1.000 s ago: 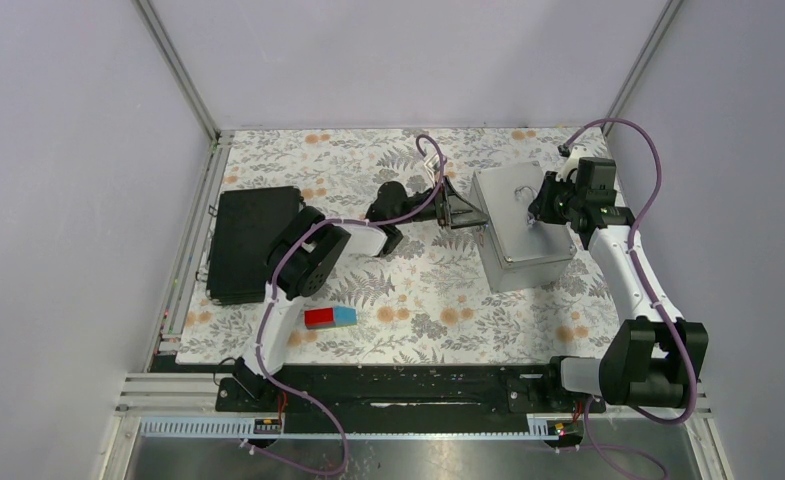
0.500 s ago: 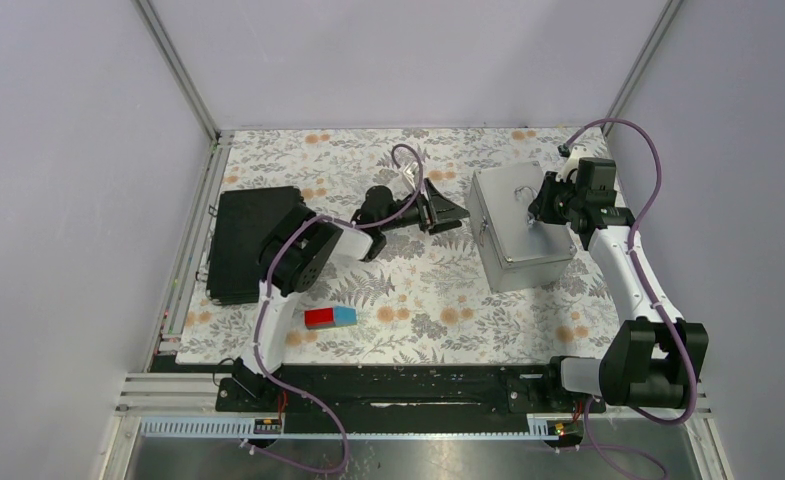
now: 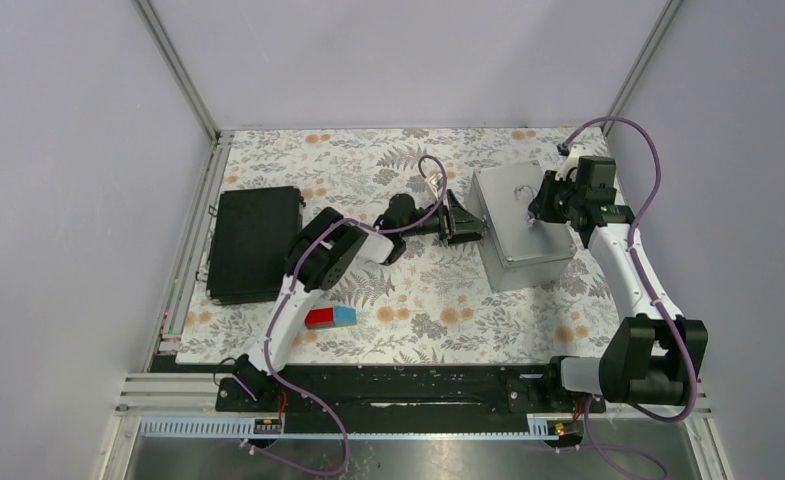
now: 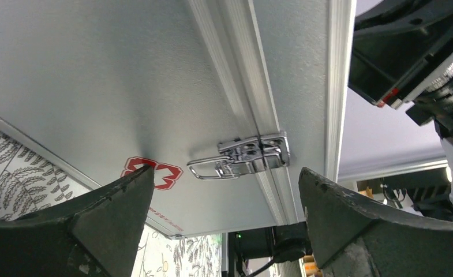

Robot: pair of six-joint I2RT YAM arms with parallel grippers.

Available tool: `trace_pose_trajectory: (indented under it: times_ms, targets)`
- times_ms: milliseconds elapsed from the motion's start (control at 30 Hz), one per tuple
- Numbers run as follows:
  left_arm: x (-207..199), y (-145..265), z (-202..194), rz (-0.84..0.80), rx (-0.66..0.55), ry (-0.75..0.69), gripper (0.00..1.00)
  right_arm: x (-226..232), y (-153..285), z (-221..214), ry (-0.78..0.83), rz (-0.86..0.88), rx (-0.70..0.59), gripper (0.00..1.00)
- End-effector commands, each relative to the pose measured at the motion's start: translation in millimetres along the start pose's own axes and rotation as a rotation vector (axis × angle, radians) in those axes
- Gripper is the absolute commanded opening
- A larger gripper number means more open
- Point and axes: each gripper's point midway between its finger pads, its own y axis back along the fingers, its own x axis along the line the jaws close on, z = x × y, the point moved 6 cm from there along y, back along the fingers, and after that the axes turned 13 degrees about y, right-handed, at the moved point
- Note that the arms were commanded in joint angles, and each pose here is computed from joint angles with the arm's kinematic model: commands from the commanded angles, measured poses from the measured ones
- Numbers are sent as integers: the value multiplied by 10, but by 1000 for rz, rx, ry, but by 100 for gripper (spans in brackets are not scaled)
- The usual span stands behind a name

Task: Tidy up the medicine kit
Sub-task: Close the lid of the medicine box.

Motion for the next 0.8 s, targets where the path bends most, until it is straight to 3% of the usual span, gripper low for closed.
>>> trace_pose_trajectory:
  times_ms: [0, 367, 600, 767]
  targets:
    - [-502, -61, -8, -163, 52, -143, 92, 137, -70, -959, -64, 73, 447, 4]
    - [-1012, 30, -11, -268, 20, -189, 85, 148, -42, -1064, -59, 75, 461, 5]
    - [-1107, 147, -1, -283, 1, -199, 78, 149, -57, -1067, -57, 78, 459, 5]
    - [-1170, 184, 26, -293, -8, -196, 79, 145, -62, -1073, -55, 77, 457, 5]
